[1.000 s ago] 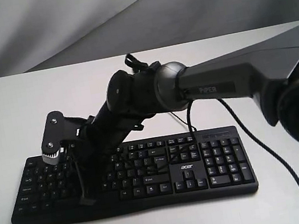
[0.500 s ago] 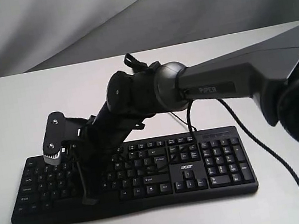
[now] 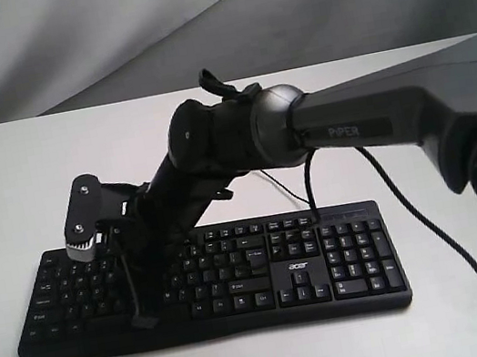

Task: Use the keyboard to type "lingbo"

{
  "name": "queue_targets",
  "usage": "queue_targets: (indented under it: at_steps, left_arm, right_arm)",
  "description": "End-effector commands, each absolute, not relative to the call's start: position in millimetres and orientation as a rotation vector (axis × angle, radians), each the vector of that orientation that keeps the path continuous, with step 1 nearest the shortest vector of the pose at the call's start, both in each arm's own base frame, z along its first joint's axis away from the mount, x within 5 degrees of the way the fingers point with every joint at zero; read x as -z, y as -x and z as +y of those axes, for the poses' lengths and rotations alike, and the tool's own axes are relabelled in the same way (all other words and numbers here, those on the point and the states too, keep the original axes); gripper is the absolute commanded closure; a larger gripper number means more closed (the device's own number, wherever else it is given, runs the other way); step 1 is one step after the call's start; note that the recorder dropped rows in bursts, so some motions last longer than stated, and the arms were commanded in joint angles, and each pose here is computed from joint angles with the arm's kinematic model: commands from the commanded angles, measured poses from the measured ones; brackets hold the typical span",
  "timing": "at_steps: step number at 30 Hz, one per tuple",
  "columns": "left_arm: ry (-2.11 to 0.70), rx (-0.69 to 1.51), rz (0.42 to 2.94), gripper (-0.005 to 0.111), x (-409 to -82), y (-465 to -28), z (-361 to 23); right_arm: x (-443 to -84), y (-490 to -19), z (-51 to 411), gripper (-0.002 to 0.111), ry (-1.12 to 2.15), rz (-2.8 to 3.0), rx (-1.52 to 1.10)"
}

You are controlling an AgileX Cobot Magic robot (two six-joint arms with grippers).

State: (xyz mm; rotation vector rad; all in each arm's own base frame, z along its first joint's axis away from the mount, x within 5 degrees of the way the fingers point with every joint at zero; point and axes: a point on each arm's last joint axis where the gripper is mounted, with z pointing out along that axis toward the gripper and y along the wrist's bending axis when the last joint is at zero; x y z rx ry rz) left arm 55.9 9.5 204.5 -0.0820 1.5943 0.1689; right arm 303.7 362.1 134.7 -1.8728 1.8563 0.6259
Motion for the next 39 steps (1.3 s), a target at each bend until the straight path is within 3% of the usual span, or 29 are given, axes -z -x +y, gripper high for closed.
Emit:
queue_targets:
  at_steps: [1, 39]
  left_arm:
    - [0.077, -0.162, 1.586, 0.106, -204, -56, 9]
    - [0.077, -0.162, 1.586, 0.106, -204, -56, 9]
  right_arm:
    - [-134, -299, 362, 0.108, 1.885, 1.844, -0.607]
    - [-127, -299, 364, 0.108, 1.889, 1.838, -0.593]
